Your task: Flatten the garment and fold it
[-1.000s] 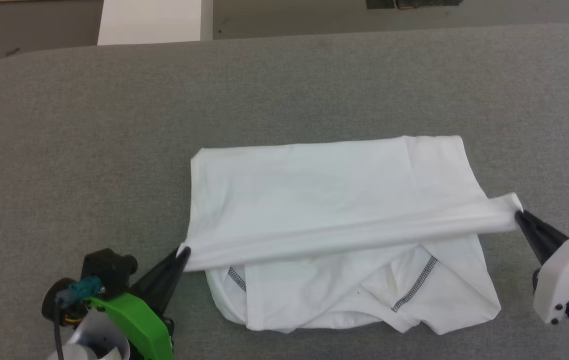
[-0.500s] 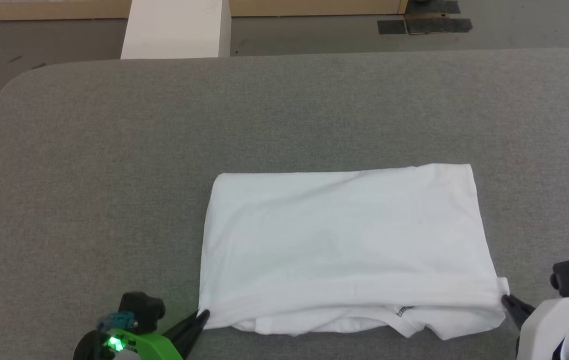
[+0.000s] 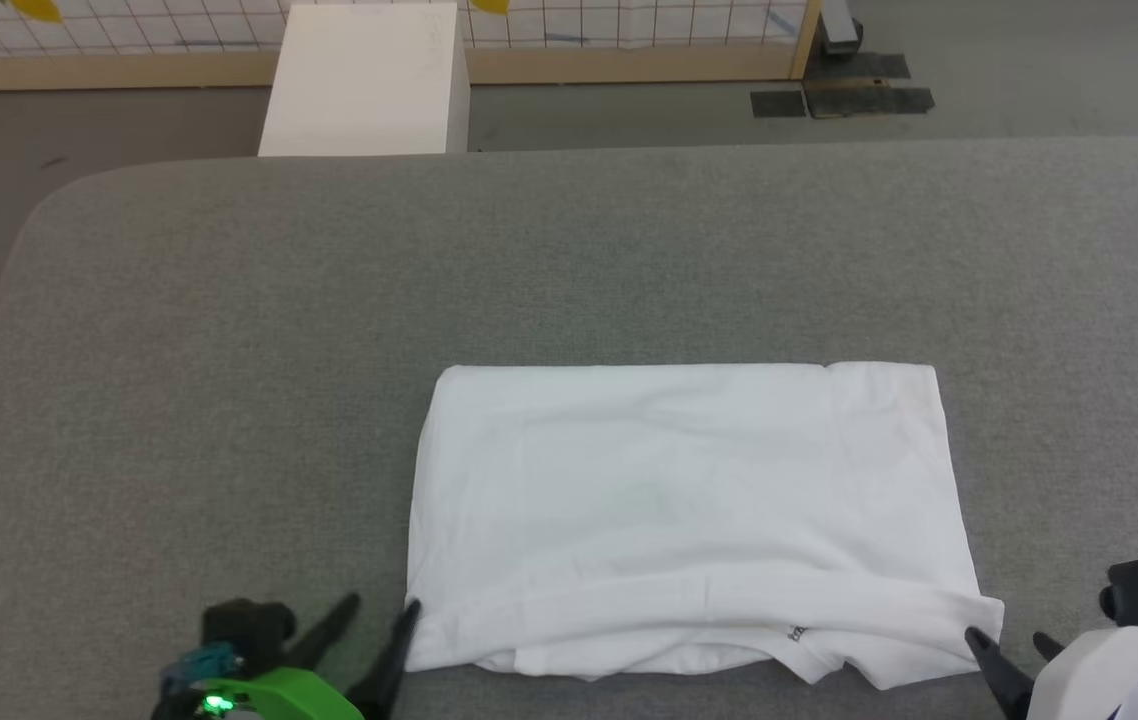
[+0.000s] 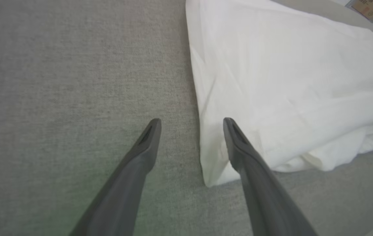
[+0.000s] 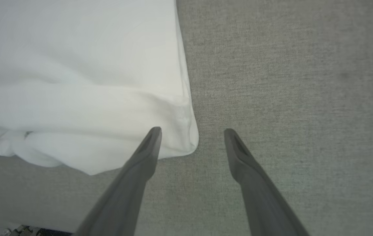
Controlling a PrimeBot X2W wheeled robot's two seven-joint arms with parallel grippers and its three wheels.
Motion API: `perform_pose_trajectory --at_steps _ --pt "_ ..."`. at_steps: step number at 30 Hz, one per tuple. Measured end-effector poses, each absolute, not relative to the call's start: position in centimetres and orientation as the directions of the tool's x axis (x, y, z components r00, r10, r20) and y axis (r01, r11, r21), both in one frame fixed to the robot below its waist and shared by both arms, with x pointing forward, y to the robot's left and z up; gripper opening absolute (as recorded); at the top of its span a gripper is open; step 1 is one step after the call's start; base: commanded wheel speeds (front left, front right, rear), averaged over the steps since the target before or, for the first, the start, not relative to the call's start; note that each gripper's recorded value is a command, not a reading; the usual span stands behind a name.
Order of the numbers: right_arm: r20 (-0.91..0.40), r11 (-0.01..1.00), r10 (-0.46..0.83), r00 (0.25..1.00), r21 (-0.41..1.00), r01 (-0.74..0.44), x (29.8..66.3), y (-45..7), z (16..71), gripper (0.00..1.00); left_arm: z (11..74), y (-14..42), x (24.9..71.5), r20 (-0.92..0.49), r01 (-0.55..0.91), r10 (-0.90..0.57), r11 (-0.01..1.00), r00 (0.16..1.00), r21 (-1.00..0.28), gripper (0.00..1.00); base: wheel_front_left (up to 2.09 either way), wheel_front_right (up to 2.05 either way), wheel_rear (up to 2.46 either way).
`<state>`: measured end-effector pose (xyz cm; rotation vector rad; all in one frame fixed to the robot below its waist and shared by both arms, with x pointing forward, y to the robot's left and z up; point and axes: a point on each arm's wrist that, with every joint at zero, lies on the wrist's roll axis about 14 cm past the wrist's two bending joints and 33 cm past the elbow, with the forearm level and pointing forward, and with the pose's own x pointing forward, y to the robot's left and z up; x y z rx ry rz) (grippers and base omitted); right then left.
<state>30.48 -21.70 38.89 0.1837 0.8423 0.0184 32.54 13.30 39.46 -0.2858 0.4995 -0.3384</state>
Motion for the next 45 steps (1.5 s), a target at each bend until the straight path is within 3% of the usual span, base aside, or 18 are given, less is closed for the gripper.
perform_pose_trajectory --at_steps 3,10,14,21,29,39,40,41,42,43,44,45 --pt "-0.654 0.977 0.078 0.753 0.199 0.072 31.8 -21.7 41.2 1.0 41.6 15.2 34.1 -0.301 0.176 -0.278 0.93 0.912 -0.324 1.0 0.0 0.0 0.0" --pt "-0.364 0.949 0.06 0.929 0.31 0.06 35.8 -21.3 47.2 1.0 48.3 17.2 38.2 -0.039 0.131 -0.144 0.965 0.989 -0.226 1.0 0.0 0.0 0.0" --pt "-0.291 0.937 0.035 0.956 0.342 0.07 37.5 -21.7 48.2 1.0 52.4 18.1 40.0 0.097 0.098 -0.08 0.976 0.992 -0.196 1.0 0.0 0.0 0.0" --pt "-0.433 0.892 0.046 0.9 0.423 0.158 38.1 -22.0 43.6 1.0 54.0 18.5 41.0 0.162 0.052 -0.029 0.989 0.986 -0.139 1.0 0.0 0.0 0.0" --pt "-0.626 0.863 0.132 0.768 0.454 0.222 37.9 -20.6 38.9 1.0 54.0 18.3 41.2 0.172 0.04 -0.019 0.992 0.985 -0.122 1.0 0.0 0.0 0.0" --pt "-0.743 0.869 0.234 0.627 0.449 0.207 38.2 -18.8 37.1 1.0 52.9 18.8 41.0 0.148 0.018 0.001 0.992 0.989 -0.126 1.0 0.0 0.0 0.0" --pt "-0.743 0.862 0.258 0.618 0.466 0.201 38.3 -18.4 37.1 0.86 52.8 18.9 41.0 0.146 0.017 0.002 0.992 0.989 -0.126 1.0 0.0 0.0 0.0" --pt "-0.743 0.859 0.271 0.612 0.473 0.194 38.3 -18.1 37.1 0.48 52.8 19.0 41.0 0.145 0.015 0.004 0.992 0.989 -0.126 1.0 0.0 0.0 0.0" --pt "-0.742 0.858 0.285 0.607 0.48 0.184 38.3 -17.8 37.1 0.35 52.8 19.0 41.0 0.145 0.013 0.005 0.992 0.989 -0.128 1.0 0.0 0.0 0.0" --pt "-0.737 0.855 0.296 0.608 0.488 0.176 38.4 -17.4 37.3 0.1 52.8 19.1 41.0 0.144 0.011 0.008 0.992 0.989 -0.128 1.0 0.0 0.0 0.0" --pt "-0.733 0.853 0.306 0.608 0.495 0.167 38.4 -17.0 37.3 0.0 52.8 19.1 41.0 0.144 0.009 0.01 0.992 0.989 -0.128 1.0 0.0 0.0 0.0" --pt "-0.729 0.85 0.315 0.607 0.501 0.16 38.4 -16.6 37.4 0.0 52.7 19.1 41.0 0.144 0.007 0.011 0.992 0.989 -0.128 1.0 0.0 0.0 0.0"
